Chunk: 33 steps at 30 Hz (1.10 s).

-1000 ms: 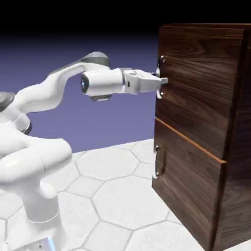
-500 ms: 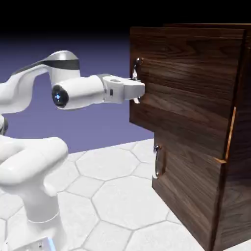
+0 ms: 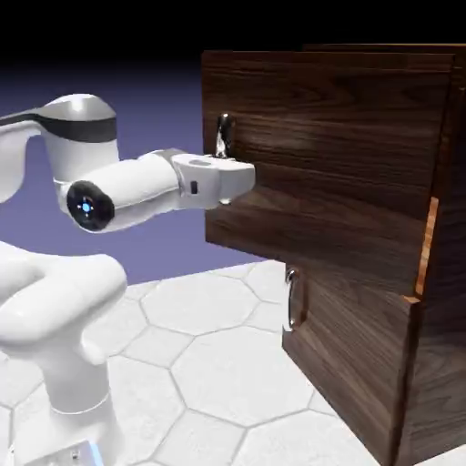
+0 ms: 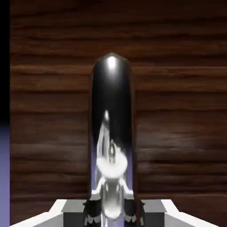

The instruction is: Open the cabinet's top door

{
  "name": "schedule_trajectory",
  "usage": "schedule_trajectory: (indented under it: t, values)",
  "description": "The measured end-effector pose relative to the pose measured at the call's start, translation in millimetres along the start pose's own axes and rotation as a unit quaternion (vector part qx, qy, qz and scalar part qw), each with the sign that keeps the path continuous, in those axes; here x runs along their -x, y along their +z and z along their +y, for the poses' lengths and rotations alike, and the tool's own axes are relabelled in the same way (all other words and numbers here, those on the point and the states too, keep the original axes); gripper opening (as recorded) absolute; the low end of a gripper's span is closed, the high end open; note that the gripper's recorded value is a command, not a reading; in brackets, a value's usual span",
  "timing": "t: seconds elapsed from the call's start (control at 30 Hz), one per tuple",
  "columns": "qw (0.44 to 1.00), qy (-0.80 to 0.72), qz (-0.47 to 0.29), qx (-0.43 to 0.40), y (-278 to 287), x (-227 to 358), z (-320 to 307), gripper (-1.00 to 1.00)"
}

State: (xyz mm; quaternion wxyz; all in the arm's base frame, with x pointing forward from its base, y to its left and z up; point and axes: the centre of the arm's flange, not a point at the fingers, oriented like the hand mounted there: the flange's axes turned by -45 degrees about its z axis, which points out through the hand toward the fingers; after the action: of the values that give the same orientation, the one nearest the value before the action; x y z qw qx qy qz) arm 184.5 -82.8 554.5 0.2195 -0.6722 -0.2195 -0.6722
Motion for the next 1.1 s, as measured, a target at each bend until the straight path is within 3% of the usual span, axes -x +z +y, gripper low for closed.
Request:
schedule_trajectory:
  t: [0.67, 1.1]
  values:
    - [0.970, 0.000, 0.000, -0.242, -142, 0, 108, -1.00]
    - [0.930, 0.000, 0.000, -0.367, -192, 0, 191, -1.00]
